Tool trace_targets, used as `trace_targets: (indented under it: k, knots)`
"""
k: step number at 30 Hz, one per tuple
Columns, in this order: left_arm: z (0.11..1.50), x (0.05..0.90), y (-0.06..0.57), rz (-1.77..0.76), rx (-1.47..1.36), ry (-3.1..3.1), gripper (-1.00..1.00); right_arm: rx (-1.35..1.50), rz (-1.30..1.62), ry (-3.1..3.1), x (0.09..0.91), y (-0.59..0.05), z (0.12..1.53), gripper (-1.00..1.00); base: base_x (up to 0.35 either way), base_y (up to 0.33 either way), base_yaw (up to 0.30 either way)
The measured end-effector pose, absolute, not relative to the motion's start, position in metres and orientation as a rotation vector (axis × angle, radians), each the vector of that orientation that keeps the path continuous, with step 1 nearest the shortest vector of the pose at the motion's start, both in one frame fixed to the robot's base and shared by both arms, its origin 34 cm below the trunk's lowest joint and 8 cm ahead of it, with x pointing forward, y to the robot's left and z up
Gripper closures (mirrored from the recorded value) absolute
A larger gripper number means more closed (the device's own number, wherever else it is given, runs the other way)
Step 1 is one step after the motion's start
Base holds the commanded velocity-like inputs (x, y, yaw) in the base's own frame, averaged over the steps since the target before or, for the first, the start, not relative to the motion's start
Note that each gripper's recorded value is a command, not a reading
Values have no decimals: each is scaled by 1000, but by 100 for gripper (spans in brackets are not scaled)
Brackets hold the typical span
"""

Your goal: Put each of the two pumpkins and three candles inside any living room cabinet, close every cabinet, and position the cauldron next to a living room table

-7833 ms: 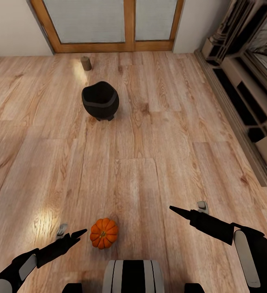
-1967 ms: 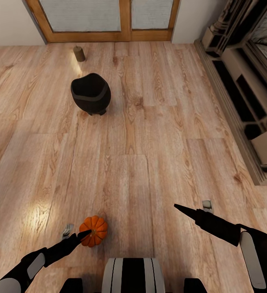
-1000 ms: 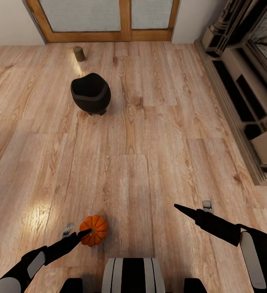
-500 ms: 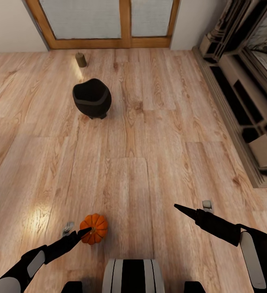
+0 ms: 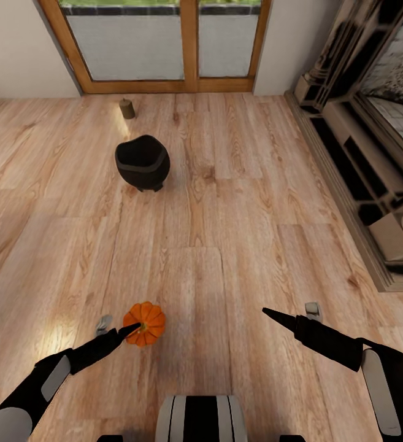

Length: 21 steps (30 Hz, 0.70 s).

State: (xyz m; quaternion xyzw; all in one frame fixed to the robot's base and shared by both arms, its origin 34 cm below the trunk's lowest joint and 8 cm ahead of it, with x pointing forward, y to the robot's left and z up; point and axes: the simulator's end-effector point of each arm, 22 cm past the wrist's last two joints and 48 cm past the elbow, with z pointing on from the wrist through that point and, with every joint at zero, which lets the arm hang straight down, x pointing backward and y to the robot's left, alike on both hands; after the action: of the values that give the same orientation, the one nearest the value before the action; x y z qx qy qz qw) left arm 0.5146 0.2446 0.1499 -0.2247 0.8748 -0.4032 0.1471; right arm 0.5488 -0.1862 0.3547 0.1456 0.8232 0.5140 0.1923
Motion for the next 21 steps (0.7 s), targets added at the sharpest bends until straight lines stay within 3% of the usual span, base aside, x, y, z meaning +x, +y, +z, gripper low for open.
trace_targets:
  k: [21]
  knots:
    - [261,595,217,-1382,-549,2370,100,348,1420,2251,560,-186,394,-100,0,0,0]
